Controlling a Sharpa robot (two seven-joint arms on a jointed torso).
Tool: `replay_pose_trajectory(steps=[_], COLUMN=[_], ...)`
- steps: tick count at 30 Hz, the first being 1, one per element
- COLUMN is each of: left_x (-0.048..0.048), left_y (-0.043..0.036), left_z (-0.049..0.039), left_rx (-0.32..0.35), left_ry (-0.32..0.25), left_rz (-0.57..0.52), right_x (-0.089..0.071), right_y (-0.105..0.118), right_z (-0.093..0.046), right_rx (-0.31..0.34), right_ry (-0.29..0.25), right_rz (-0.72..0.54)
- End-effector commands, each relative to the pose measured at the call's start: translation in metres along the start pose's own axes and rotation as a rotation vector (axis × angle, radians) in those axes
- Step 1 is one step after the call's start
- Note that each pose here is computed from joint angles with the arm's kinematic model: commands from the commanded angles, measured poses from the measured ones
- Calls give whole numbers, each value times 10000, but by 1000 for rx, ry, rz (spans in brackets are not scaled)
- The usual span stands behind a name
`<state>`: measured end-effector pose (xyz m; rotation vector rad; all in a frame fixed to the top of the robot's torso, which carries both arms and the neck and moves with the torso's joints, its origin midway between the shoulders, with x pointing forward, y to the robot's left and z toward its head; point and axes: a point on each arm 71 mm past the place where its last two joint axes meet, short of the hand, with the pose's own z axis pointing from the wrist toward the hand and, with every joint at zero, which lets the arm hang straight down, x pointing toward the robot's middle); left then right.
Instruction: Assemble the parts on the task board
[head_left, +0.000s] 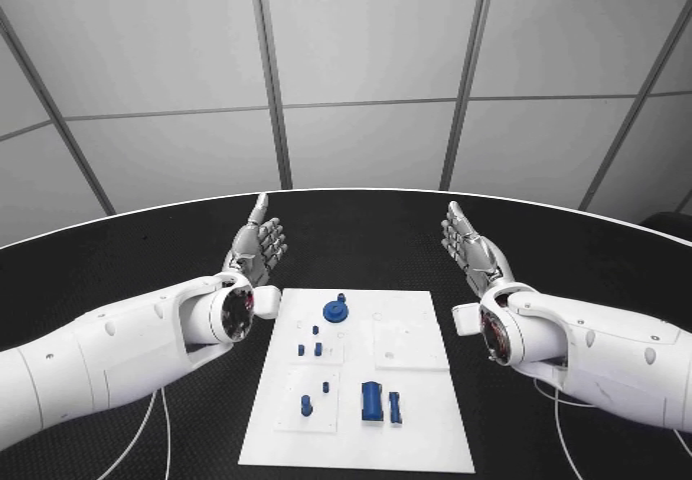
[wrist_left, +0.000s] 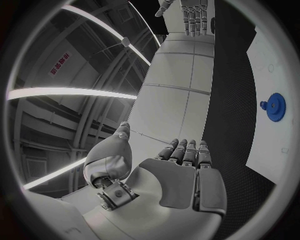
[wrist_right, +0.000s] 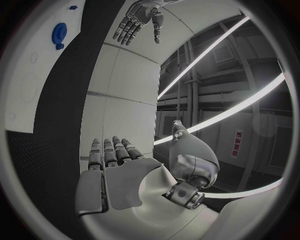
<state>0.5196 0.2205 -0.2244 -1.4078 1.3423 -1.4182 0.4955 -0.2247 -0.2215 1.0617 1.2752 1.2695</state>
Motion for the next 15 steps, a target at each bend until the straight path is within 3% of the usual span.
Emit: replay_pose_trajectory(steps=[1,8,15], left_x=[86,265,349], left_y=[73,144,154], left_z=[-115,-373,-503], left_rx=[25,106,152], left_ry=[-45,-115,-146], left_rz=[55,159,205], right_x=[165,344,358], right_y=[1,13,15], right_z=[-128,-287,-300], right_rx=[24,57,60], right_ry=[-44,-91,-95], right_rz=[33,73,76])
